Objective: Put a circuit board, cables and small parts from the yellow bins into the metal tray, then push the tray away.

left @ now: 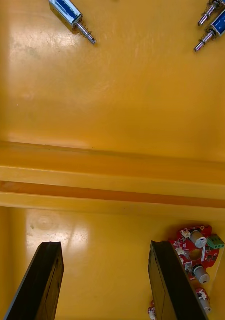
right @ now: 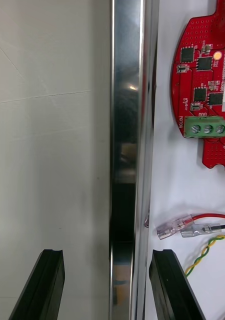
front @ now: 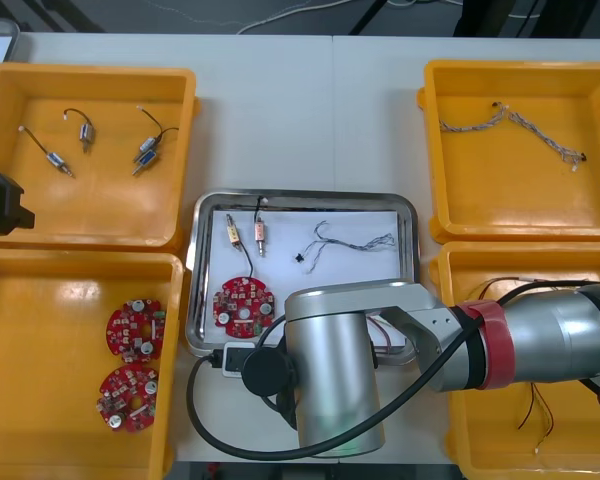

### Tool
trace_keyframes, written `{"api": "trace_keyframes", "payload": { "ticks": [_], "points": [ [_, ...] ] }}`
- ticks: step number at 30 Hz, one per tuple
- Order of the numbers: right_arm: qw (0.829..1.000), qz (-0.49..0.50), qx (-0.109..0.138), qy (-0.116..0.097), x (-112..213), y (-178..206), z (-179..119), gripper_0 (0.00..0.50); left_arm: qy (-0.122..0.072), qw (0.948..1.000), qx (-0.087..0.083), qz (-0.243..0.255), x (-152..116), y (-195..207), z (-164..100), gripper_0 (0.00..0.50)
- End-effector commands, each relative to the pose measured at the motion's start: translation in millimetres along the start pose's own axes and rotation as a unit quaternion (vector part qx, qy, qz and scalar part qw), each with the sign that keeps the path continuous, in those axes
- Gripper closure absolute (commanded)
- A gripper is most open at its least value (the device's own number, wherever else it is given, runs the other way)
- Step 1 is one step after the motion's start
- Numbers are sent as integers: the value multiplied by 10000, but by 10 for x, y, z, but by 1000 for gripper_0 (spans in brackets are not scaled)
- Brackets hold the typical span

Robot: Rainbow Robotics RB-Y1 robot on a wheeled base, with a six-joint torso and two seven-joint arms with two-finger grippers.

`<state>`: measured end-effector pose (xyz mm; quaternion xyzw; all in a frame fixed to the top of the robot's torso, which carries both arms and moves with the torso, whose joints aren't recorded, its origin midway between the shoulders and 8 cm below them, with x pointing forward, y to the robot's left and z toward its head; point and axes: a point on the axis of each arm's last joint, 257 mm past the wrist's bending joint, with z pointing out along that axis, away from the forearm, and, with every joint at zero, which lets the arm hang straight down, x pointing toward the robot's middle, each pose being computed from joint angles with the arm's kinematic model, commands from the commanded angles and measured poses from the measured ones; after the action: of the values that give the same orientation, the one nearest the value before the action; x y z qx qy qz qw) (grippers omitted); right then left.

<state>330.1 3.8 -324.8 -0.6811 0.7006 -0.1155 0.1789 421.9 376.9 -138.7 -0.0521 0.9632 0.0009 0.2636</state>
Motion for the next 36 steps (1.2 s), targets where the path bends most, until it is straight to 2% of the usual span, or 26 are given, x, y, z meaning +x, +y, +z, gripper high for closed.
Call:
{"api": "trace_keyframes", "payload": {
  "ticks": [1,7,11,12,13,14,16,17,18,20,25,31,36],
  "points": [
    [9991,-370,88,-187,-201,16,-69,0,-206,9985,-171,486,-91,129,-146,0],
    [9990,-398,64,-197,-196,35,-55,5,-206,9985,-171,486,-91,129,-146,0],
    [9988,-426,69,-220,-208,36,-59,87,-206,9985,-171,486,-91,129,-146,0],
    [9988,-437,68,-228,-212,34,-56,87,-206,9985,-171,486,-91,129,-146,0],
    [9987,-441,67,-235,-215,37,-59,137,-206,9985,-171,486,-91,129,-146,0],
    [9986,-456,64,-242,-223,39,-58,137,-206,9985,-171,486,-91,129,-146,0],
    [9986,-457,59,-242,-218,42,-54,280,-206,9985,-171,486,-91,129,-146,0],
    [9986,-457,59,-242,-218,42,-54,280,-206,9985,-171,486,-91,129,-146,0],
    [9985,-480,58,-250,-221,42,-54,413,-206,9985,-171,486,-91,129,-146,0],
    [9985,-480,60,-244,-218,37,-47,500,-206,9985,-171,486,-91,129,-146,0],
    [9988,-433,103,-211,-183,-5,-37,500,-206,9985,-171,486,-91,129,-146,0],
    [9978,-429,466,-187,-124,-292,-61,500,-206,9985,-171,486,-91,129,-146,0],
    [9968,-432,654,-152,-77,-492,-97,500,-206,9985,-171,486,-91,129,-146,0]
  ]
}}
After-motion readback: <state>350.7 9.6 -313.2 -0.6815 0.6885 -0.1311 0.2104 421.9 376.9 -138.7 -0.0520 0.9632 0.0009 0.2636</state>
